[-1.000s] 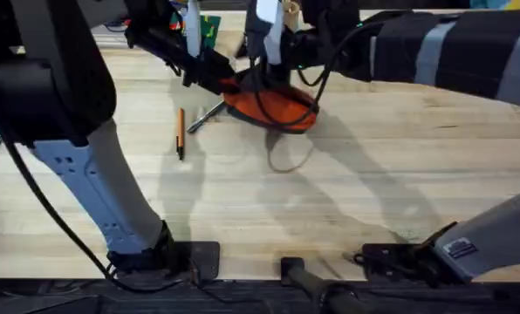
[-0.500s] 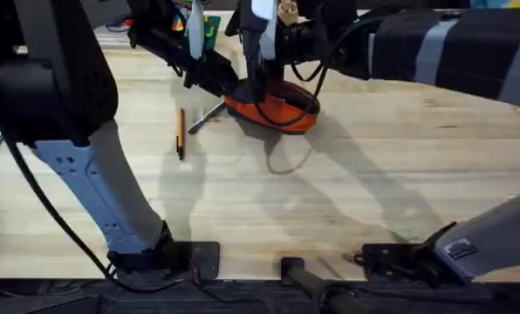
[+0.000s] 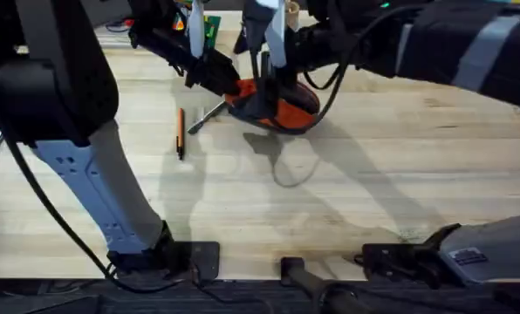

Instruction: Unzip the bag, pick up the pens from the table one at a time and place them inside, then zip the bag closed.

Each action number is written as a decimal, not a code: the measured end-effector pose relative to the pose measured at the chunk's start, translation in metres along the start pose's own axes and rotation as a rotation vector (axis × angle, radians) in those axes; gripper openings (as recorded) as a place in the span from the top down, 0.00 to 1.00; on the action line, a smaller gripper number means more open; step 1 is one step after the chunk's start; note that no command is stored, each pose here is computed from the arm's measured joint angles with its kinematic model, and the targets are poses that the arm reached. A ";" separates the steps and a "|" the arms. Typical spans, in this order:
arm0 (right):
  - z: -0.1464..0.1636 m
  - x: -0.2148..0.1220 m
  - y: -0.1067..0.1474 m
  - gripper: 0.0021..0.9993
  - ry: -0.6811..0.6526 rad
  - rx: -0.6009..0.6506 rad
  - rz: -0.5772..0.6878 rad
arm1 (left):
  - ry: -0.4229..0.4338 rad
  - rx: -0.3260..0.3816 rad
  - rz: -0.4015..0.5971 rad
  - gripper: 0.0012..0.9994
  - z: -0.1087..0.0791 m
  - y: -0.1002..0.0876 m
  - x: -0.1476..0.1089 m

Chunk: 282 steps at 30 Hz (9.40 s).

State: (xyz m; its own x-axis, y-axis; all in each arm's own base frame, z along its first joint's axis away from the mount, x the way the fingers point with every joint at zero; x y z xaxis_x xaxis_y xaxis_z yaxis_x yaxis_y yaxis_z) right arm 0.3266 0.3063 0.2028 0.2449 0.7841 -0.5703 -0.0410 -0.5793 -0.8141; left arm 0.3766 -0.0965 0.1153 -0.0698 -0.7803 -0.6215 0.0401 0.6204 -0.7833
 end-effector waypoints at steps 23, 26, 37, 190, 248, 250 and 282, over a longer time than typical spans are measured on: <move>0.012 -0.125 0.006 0.00 0.094 0.150 0.077 | 0.020 -0.002 -0.056 0.01 -0.003 -0.015 0.009; 0.015 -0.138 0.002 0.00 0.115 0.144 0.063 | 0.019 -0.002 -0.057 0.01 -0.002 -0.015 0.008; 0.024 -0.165 0.000 0.00 0.150 0.154 0.055 | 0.045 -0.055 -0.064 0.01 -0.010 -0.017 0.003; -0.022 -0.096 0.064 0.00 0.148 0.295 0.261 | -0.463 -0.611 0.332 0.00 -0.169 -0.083 -0.112; 0.047 -0.218 0.022 0.00 0.350 0.247 0.200 | -0.671 -1.304 0.608 0.00 -0.040 0.091 -0.062; 0.047 -0.218 0.022 0.00 0.353 0.247 0.201 | -0.674 -1.290 0.619 0.00 -0.037 0.096 -0.061; 0.046 -0.218 0.022 0.00 0.358 0.245 0.200 | -0.707 -1.263 0.650 0.94 -0.044 0.109 -0.056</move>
State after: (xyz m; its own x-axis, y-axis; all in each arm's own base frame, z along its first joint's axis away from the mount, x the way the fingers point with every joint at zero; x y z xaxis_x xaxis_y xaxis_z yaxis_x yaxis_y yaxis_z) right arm 0.2279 0.1330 0.3046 0.5254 0.5114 -0.6800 -0.3381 -0.6079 -0.7184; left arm 0.3408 0.0183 0.0647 0.1008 -0.0208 -0.9947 -0.9674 0.2314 -0.1028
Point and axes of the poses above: each hand's point on the last joint's axis, 136 mm out from that joint toward the fingers, its own x axis out along the fingers, its own z axis along the line the jaws close on, y = z × x, the point moved 3 cm from there along -x, back along the fingers, and after that the axes turned 13 degrees about x, right-handed, at the moved point
